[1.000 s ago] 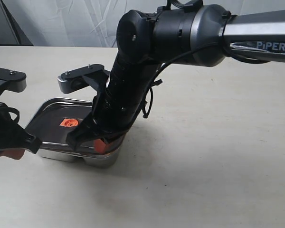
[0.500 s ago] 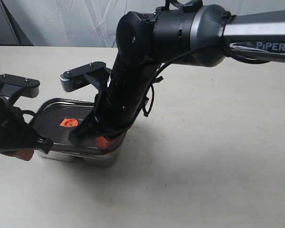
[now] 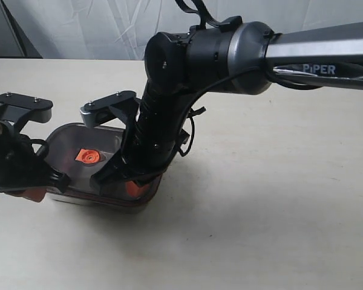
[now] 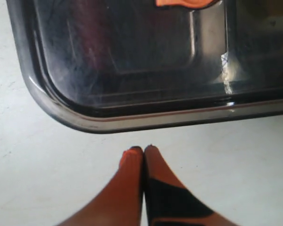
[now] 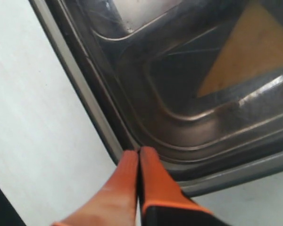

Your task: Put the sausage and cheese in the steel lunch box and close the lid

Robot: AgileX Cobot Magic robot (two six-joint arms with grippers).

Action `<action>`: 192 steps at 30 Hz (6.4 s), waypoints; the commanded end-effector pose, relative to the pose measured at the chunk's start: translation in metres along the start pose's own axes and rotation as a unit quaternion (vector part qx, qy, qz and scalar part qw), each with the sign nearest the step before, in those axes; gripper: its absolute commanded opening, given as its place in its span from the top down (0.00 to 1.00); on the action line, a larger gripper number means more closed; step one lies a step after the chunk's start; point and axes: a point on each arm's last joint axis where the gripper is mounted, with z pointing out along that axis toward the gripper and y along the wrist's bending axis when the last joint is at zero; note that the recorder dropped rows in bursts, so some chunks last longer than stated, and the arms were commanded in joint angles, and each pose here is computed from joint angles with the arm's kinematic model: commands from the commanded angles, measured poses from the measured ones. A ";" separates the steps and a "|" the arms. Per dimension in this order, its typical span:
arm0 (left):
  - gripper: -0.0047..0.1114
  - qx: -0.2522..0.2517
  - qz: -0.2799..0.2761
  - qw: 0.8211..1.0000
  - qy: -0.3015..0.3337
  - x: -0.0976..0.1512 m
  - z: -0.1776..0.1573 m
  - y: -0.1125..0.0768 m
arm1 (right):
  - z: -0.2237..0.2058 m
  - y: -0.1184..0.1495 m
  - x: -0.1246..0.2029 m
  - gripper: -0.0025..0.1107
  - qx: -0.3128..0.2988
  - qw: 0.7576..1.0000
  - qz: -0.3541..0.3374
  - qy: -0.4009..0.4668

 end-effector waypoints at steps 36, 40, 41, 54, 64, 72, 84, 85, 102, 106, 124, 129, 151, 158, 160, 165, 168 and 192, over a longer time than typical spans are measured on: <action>0.96 0.049 0.000 0.999 0.007 -0.014 0.028 -0.007 | -0.002 0.000 -0.001 0.99 0.005 1.000 -0.002 -0.009; 0.96 0.049 0.000 0.999 0.006 -0.014 0.028 -0.007 | -0.007 -0.001 -0.001 0.99 0.016 1.000 -0.002 -0.013; 0.96 0.049 0.000 0.999 0.006 -0.014 0.028 -0.007 | -0.011 -0.003 -0.001 0.99 0.033 0.999 0.007 -0.015; 0.96 0.049 0.000 0.999 0.005 -0.014 0.028 -0.007 | -0.034 -0.032 0.016 0.99 0.149 0.985 0.064 0.051; 0.96 0.049 0.001 0.999 0.003 -0.014 0.028 -0.007 | -0.014 -0.025 0.023 0.99 0.082 0.991 0.066 0.080; 0.96 0.049 0.001 0.999 0.001 -0.015 0.028 -0.007 | -0.002 -0.024 0.033 0.99 0.061 0.991 0.080 0.086; 0.96 0.048 0.001 0.999 0.000 -0.015 0.028 -0.007 | 0.004 -0.007 0.025 0.99 0.038 0.996 0.069 0.045; 0.96 0.048 0.001 0.999 0.000 -0.015 0.028 -0.007 | 0.004 -0.007 0.025 0.99 0.039 0.996 0.069 0.044; 0.96 0.048 0.003 0.999 0.000 -0.015 0.028 -0.007 | 0.024 -0.015 0.030 0.99 0.046 0.993 0.071 0.087; 0.96 0.048 0.004 0.999 0.006 -0.014 0.028 -0.007 | 0.024 -0.015 0.025 0.99 0.047 0.995 0.071 0.058; 0.96 0.048 0.004 0.999 0.007 -0.014 0.028 -0.007 | 0.011 -0.012 0.020 0.99 0.049 0.996 0.066 0.021; 0.96 0.047 0.005 0.999 0.009 -0.013 0.028 -0.007 | 0.011 -0.012 0.019 0.99 0.050 0.996 0.067 0.018; 0.96 0.049 0.007 0.999 0.019 -0.010 0.025 -0.008 | 0.011 -0.012 0.015 0.99 0.050 0.996 0.069 -0.001; 0.96 0.049 0.010 0.999 0.009 -0.009 0.018 -0.008 | 0.010 -0.012 0.015 0.99 0.053 0.996 0.066 -0.005; 0.96 0.047 0.012 0.999 0.009 -0.009 0.018 -0.008 | 0.008 -0.012 0.014 0.99 0.054 0.996 0.065 -0.009; 0.96 0.047 0.013 0.999 0.016 -0.008 0.018 -0.007 | 0.005 -0.011 0.013 0.99 0.055 0.996 0.066 -0.021; 0.96 0.045 0.013 0.999 0.019 -0.007 0.018 -0.007 | 0.005 -0.011 0.012 0.99 0.055 0.996 0.069 -0.022; 0.96 -0.008 -0.002 1.000 0.025 -0.006 0.019 0.003 | 0.005 -0.012 0.011 0.99 0.056 0.995 0.071 -0.029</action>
